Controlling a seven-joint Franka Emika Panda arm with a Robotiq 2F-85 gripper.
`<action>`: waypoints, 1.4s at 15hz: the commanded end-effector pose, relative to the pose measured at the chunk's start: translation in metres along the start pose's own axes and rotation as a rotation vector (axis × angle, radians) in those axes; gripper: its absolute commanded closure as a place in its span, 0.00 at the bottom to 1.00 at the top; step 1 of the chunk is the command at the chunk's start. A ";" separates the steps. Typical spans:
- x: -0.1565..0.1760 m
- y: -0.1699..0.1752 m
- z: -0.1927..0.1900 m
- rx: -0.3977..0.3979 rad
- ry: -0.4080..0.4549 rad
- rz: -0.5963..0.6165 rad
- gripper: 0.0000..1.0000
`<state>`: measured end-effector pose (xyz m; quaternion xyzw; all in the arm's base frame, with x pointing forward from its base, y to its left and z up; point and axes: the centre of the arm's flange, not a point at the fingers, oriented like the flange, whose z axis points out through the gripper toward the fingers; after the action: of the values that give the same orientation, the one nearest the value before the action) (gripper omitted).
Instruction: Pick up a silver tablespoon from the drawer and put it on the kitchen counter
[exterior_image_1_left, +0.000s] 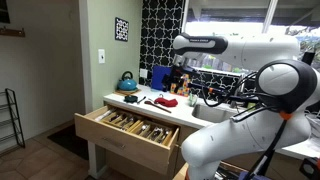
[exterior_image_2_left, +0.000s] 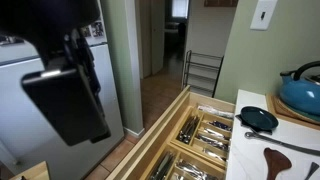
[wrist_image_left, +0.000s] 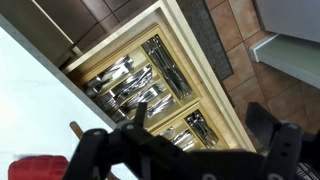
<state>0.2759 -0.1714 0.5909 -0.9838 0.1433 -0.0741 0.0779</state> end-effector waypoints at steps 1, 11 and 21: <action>0.000 0.000 0.000 0.000 0.000 0.000 0.00; 0.025 -0.026 0.010 0.010 -0.049 0.010 0.00; 0.129 -0.142 0.080 -0.122 -0.158 0.471 0.00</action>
<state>0.4064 -0.0619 0.5649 -0.9513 0.3014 0.0156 0.0623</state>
